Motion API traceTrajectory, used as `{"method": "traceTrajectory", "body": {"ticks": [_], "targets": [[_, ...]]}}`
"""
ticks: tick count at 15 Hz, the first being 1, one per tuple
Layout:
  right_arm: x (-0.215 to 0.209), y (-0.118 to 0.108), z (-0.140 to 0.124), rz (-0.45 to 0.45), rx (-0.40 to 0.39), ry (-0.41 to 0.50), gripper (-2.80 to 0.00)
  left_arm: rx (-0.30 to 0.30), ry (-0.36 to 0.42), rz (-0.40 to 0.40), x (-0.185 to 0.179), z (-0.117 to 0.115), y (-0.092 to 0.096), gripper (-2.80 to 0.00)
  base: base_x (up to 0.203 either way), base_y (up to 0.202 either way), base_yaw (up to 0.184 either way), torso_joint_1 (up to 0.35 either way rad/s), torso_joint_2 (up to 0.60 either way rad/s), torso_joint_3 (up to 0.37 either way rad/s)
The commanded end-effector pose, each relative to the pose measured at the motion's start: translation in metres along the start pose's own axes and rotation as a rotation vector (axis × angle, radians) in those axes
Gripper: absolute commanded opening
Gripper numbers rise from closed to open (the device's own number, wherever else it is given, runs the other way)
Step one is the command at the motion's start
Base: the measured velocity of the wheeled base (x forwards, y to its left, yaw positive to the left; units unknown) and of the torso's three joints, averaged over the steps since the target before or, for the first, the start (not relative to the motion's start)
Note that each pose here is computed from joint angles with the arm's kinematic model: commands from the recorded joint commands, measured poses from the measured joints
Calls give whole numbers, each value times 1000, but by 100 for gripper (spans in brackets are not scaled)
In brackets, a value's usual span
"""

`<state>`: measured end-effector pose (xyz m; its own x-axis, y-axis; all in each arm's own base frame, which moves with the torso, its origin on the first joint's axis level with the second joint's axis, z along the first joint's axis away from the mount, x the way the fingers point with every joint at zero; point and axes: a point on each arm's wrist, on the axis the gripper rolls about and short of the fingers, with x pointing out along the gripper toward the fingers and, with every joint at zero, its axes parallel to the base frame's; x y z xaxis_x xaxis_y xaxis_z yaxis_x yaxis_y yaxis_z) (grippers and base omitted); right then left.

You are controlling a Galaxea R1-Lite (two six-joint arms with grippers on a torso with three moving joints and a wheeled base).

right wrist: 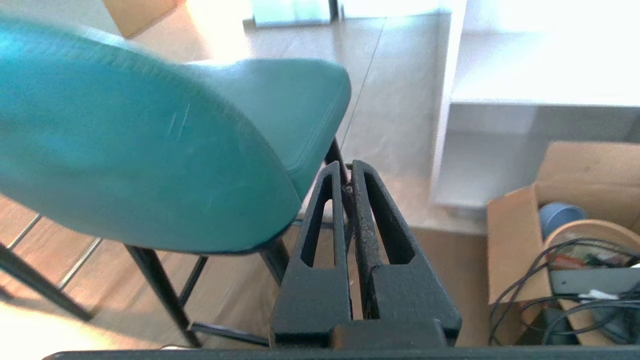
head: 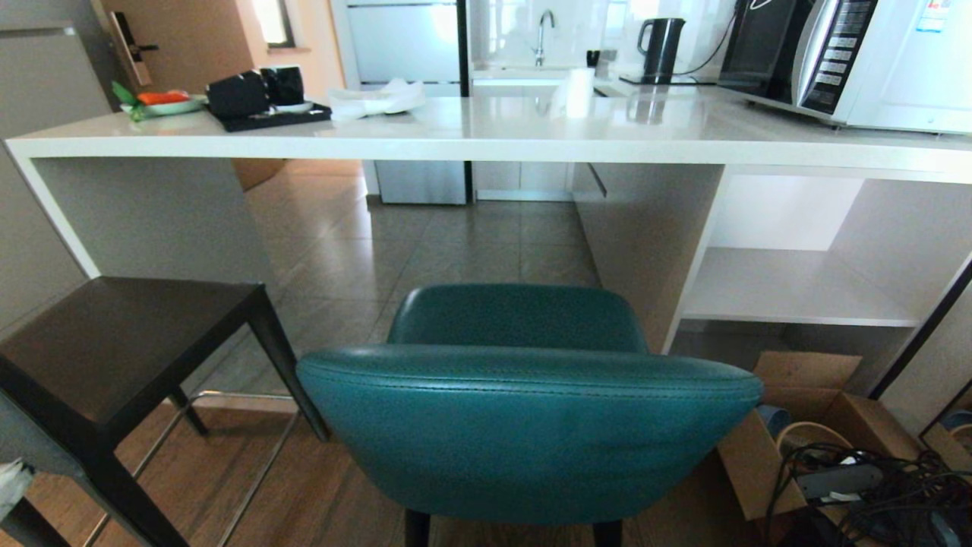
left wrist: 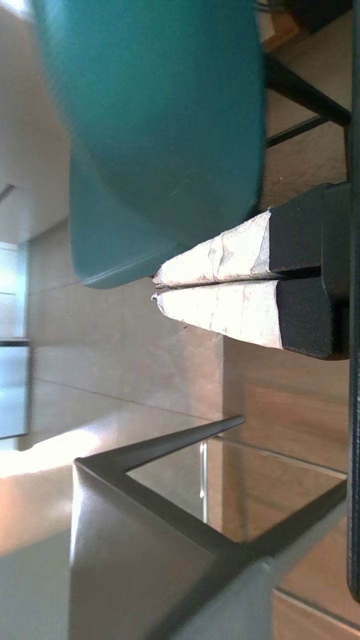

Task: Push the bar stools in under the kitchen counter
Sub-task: Push the blue chair back under the dining table

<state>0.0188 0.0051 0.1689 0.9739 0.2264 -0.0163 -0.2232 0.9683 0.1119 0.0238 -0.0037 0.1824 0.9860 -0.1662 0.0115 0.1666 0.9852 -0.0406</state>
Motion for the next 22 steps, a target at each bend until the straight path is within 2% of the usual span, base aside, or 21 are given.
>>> {"method": "traceTrajectory", "body": {"ticks": [1, 5, 8, 11, 13, 17, 22], "targets": [[33, -6, 1, 3, 36, 151, -280, -29, 142, 1, 43, -6, 8, -280, 0, 0, 0, 0, 0, 0], [88, -11, -10, 85, 61, 280, -280, -51, 239, -37, 93, -39, 13, -280, 0, 0, 0, 0, 0, 0], [135, -13, -24, 116, 46, 247, -280, -51, 215, -31, 119, -58, 16, -280, 0, 0, 0, 0, 0, 0], [158, -6, -38, 128, 30, 201, -280, -49, 157, -27, 145, -67, 13, -280, 0, 0, 0, 0, 0, 0], [167, -5, -41, 116, 28, 177, -280, -39, 132, -64, 156, -72, -6, -280, 0, 0, 0, 0, 0, 0], [171, -2, -39, 131, 23, 142, -280, -37, 154, -126, 163, -83, -51, -280, 0, 0, 0, 0, 0, 0], [183, 1, -41, 147, 21, 151, -280, -44, 127, -115, 174, -81, -58, -280, 0, 0, 0, 0, 0, 0]]}}
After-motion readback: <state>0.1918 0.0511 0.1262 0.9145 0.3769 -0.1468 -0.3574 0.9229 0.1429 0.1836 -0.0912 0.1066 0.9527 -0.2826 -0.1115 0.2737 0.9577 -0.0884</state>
